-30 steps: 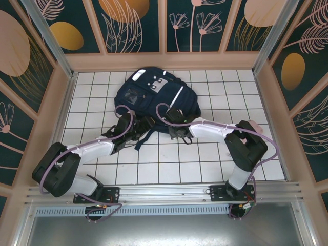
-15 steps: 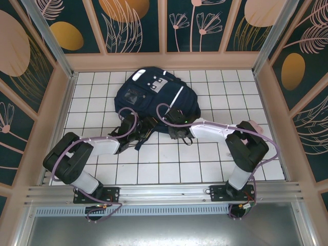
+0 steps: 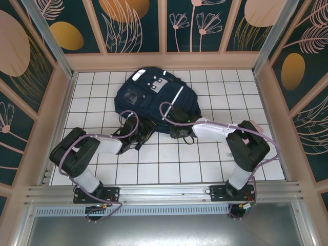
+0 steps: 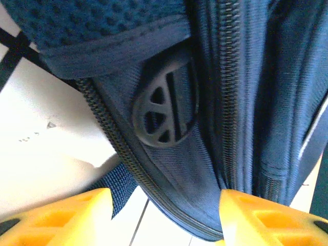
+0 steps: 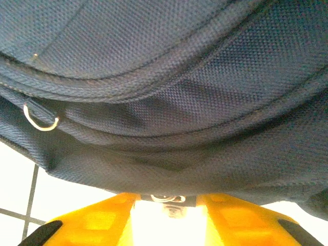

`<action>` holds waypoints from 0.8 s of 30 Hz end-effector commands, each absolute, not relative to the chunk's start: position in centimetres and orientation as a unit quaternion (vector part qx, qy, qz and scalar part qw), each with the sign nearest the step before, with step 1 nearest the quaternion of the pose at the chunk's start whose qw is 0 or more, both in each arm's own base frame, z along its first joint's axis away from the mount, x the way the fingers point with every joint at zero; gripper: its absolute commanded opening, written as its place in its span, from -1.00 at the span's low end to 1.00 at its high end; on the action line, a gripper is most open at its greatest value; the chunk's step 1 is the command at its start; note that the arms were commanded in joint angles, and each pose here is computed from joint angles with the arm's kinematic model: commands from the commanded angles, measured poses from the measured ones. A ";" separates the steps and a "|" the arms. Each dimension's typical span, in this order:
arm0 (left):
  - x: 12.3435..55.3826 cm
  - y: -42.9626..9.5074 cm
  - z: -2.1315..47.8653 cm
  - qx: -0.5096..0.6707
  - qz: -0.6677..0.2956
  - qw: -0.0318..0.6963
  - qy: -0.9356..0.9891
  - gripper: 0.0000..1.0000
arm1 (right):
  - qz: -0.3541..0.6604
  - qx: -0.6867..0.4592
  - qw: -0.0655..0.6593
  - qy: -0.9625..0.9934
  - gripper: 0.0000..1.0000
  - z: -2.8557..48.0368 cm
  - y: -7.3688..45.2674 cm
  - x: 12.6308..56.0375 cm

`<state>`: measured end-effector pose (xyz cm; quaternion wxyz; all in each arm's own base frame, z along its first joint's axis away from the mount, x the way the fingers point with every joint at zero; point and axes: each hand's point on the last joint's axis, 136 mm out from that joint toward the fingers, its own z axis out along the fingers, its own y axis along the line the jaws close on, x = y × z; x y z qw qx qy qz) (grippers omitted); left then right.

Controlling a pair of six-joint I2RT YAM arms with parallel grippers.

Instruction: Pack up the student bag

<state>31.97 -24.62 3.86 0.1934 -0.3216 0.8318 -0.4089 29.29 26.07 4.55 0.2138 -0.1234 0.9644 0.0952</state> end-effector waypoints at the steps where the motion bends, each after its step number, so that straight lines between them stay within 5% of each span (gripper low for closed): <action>1: 33.2 -26.0 5.3 -0.316 -0.437 0.201 0.818 0.05 | 0.115 -0.128 0.219 0.960 -0.36 4.7 26.8 29.6; 11: 33.9 -24.8 4.8 -0.324 -0.402 0.229 0.825 -0.66 | 0.070 -0.096 0.247 0.962 -0.81 5.2 25.2 30.8; 17: 34.2 -23.5 4.9 -0.322 -0.375 0.254 0.831 -1.00 | 0.013 -0.056 0.262 0.963 -0.86 5.9 22.3 30.9; 24: 34.6 -20.7 5.3 -0.324 -0.338 0.283 0.837 -1.00 | -0.041 -0.028 0.276 0.960 -0.88 7.2 18.9 31.2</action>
